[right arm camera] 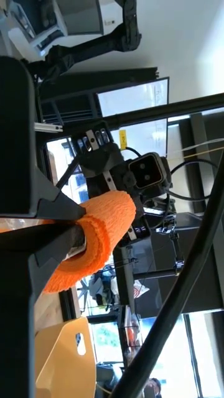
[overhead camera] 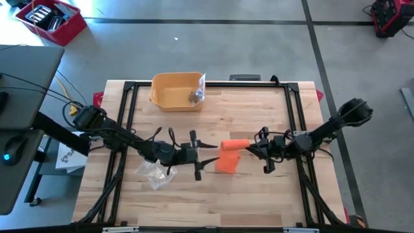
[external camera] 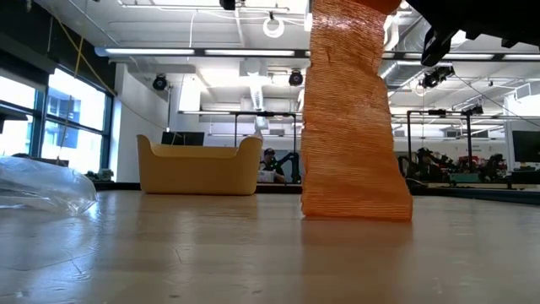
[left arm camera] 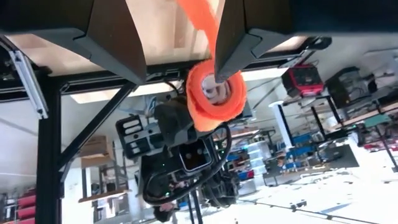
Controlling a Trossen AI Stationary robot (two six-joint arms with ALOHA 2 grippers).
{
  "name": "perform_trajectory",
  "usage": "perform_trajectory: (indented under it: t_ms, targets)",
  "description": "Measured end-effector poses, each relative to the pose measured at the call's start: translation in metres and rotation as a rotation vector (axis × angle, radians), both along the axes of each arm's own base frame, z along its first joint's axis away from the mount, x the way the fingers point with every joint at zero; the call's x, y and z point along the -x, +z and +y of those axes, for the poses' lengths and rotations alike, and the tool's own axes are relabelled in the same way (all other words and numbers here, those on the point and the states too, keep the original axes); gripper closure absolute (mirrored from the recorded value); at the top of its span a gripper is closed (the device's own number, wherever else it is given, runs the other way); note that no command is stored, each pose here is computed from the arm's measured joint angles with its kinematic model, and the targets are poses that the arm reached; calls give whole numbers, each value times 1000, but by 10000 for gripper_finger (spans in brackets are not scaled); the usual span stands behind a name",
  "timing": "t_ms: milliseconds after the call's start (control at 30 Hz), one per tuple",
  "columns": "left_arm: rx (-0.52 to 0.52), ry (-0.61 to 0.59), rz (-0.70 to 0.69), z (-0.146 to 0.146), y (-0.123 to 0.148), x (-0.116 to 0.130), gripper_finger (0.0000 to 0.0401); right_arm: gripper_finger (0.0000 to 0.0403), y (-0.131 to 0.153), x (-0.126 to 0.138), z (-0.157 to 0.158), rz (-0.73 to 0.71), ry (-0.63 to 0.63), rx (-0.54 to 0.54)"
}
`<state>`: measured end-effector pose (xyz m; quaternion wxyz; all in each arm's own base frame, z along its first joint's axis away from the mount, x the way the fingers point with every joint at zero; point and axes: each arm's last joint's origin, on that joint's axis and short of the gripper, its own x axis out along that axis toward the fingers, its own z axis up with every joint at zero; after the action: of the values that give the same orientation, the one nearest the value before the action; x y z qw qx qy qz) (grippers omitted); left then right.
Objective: Roll bandage
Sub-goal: Roll the orange bandage
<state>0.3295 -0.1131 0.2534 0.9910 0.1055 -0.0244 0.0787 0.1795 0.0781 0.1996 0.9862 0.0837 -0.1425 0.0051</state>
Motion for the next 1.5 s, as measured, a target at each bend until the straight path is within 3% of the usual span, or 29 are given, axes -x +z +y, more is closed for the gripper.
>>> perform_trajectory:
  t_ms: [600, 867, 1167, 1333, 1500]
  targets:
    - [99, -95, -25, 30, 0, -12, 215, 403, 0, 0, 0, 3, -10, 1]
    - [80, 1, -13, 22, 1, -7, 215, 403, -1, 0, -4, 27, -152, -12]
    - [80, 37, -8, 25, 1, -7, 215, 403, -1, 0, -4, 28, -140, -11]
    - [130, -26, -23, 35, 1, -11, 215, 403, -1, 0, -4, 27, -131, -12]
    - [152, -17, -14, 42, -5, -16, 215, 403, -1, 0, -4, 27, -130, -12]
